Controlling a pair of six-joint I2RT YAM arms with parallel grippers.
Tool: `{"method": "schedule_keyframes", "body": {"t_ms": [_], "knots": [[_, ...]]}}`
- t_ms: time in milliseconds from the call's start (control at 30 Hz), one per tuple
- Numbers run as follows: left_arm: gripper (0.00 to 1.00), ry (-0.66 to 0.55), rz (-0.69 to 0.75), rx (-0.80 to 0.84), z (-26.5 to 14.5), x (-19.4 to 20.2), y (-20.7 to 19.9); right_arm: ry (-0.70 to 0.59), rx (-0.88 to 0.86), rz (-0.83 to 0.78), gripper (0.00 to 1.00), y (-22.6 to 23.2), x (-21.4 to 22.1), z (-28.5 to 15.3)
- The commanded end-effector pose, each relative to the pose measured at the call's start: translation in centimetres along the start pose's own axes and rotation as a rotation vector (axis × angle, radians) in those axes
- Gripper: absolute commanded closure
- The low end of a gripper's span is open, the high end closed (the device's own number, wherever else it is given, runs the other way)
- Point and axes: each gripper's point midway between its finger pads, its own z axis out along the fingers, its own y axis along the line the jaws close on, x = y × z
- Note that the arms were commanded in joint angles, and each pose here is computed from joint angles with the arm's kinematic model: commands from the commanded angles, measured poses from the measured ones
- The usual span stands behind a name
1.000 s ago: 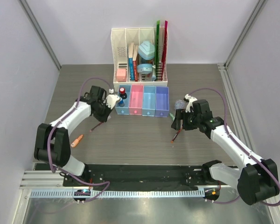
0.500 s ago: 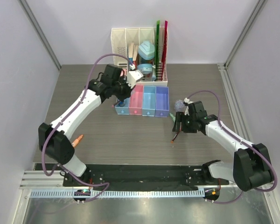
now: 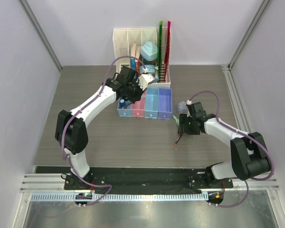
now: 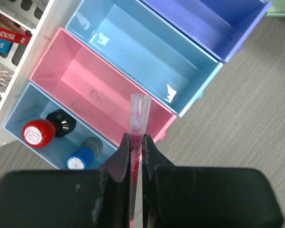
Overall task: Sort the stationery into containers
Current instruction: Place the pen in the storage box, then pick up the pen from the center of the board.
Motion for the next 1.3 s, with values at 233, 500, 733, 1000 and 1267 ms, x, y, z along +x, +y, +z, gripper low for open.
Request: {"method": "schedule_keyframes", "body": {"t_ms": [233,500,733,1000,1267], "knots": [[1.00,-0.062,-0.077,-0.073,3.2,-3.8,3.2,-0.042,0.071,-0.031,0.42,-0.1,-1.9,1.8],[1.00,0.024,-0.202,-0.129,5.6,-2.8,5.3,-0.037,0.055,-0.042,0.80,0.3,-1.6,1.9],[1.00,0.086,-0.286,-0.176,6.0,-1.5,6.6,-0.033,0.035,-0.051,0.99,0.6,-1.5,1.9],[1.00,0.109,-0.399,-0.134,6.8,-1.0,6.4,-0.081,0.042,-0.058,0.99,0.6,-2.4,1.1],[1.00,0.128,-0.496,-0.073,7.7,-0.8,5.1,-0.178,0.039,-0.063,0.99,0.8,-4.3,-0.9]]}}
